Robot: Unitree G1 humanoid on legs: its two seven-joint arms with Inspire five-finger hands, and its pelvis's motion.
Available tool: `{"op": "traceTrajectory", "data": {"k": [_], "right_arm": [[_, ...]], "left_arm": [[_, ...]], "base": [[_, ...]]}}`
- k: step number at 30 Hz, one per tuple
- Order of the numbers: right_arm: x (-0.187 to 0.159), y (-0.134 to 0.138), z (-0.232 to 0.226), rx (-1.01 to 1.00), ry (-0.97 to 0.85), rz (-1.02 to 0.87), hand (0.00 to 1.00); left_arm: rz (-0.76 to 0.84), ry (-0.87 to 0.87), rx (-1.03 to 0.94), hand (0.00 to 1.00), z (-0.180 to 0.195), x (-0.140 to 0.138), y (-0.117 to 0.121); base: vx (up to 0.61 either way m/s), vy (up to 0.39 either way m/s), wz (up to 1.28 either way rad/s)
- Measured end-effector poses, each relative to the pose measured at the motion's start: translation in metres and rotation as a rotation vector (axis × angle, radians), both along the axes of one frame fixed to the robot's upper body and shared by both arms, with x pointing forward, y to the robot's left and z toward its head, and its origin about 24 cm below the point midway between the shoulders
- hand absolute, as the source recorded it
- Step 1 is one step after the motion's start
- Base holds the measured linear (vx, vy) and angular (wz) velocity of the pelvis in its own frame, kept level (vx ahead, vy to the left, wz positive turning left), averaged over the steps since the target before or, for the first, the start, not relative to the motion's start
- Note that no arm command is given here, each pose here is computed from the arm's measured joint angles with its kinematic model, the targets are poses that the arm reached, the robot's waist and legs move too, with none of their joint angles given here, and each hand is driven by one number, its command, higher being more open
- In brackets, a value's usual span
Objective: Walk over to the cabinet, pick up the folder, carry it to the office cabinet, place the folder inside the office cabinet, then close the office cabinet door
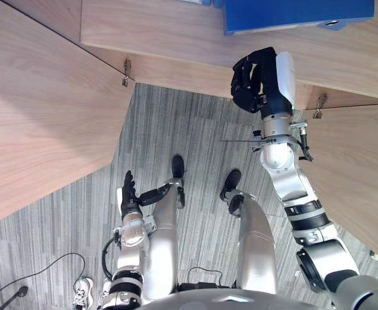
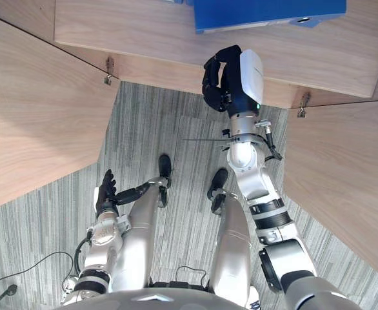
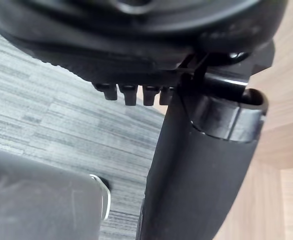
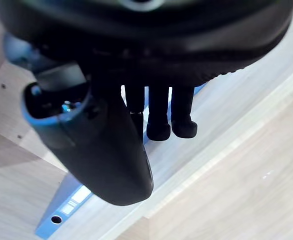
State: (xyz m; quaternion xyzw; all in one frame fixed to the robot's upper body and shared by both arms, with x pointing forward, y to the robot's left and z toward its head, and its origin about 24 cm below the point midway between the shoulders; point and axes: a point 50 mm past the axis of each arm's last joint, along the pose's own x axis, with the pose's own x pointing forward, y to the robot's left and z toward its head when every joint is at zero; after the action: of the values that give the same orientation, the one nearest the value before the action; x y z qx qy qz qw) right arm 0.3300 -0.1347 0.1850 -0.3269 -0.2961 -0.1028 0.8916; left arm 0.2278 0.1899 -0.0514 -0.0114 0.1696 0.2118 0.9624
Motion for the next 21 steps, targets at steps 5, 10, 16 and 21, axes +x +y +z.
{"op": "traceTrajectory", "data": {"k": [5,10,16,21], "right_arm": [[0.013,-0.014,0.009,0.081,0.012,-0.054,0.0],[0.024,-0.015,0.031,0.114,-0.027,-0.067,0.0],[0.035,-0.014,0.058,0.165,-0.061,-0.047,0.0],[0.04,-0.011,0.078,0.182,-0.084,-0.03,0.0]], "left_arm": [[0.004,-0.009,0.0,1.0,0.002,0.001,0.0],[0.017,-0.036,0.001,1.0,0.007,0.003,0.001],[0.034,-0.058,-0.025,1.0,0.009,0.004,0.002],[0.038,-0.078,-0.029,1.0,0.013,0.005,0.002]], "base": [[0.03,-0.047,0.06],[0.0,-0.038,0.08],[-0.01,-0.031,0.15],[-0.02,-0.022,0.09]]}}
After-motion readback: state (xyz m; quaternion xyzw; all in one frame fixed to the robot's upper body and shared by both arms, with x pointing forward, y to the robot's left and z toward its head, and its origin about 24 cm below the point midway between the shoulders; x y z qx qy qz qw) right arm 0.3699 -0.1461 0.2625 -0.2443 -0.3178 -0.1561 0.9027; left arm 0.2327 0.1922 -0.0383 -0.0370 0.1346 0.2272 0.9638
